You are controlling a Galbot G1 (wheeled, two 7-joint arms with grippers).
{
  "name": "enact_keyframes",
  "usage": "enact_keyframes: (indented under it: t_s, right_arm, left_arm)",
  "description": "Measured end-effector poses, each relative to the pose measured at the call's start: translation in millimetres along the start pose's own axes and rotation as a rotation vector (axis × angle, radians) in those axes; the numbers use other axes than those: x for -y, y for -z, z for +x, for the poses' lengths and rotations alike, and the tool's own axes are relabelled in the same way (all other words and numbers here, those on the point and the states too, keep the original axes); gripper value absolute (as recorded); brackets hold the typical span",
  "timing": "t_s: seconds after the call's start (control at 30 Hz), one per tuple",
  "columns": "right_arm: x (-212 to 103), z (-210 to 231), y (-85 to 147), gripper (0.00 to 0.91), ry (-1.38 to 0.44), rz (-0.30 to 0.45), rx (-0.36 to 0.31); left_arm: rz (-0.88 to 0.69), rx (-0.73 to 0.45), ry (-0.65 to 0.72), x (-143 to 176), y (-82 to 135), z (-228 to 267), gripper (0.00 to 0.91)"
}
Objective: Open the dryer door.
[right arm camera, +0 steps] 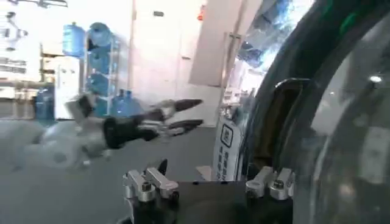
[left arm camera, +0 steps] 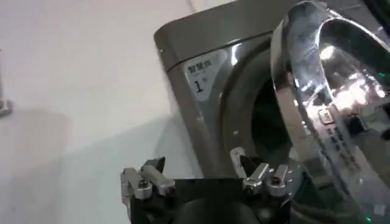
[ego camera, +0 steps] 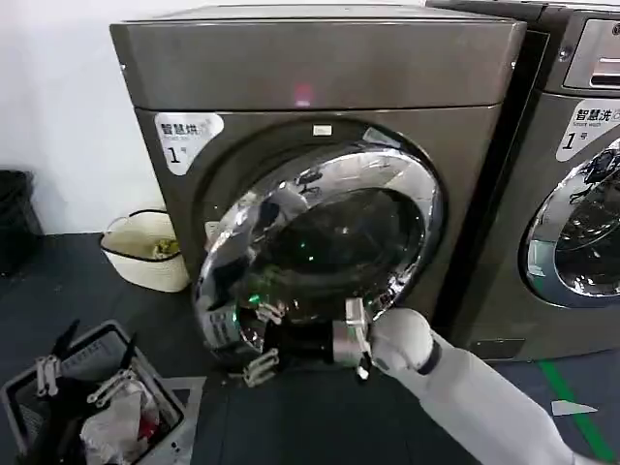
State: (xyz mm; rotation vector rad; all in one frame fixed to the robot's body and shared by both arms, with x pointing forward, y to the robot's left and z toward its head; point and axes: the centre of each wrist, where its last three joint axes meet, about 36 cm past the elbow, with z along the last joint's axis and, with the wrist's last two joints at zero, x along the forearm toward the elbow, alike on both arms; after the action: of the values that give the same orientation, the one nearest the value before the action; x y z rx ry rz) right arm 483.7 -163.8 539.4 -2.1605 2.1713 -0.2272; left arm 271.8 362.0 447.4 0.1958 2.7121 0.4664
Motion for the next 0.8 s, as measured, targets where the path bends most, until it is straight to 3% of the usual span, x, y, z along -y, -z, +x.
enact_keyframes:
  t_s: [0.47,0.8]
  right_arm:
    - [-43.9,47.9,12.0,0.907,0.01,0.021,-0.025]
    - [-80.4,89.6,20.4,0.907,-0.143,0.018,-0.005]
  left_arm:
    - [0.021,0.042,-0.196,-1.3,-9.5,-44.5,0.907]
    - [0.016,0.098,-0.375,22.6,-8.8,-78.7,0.907]
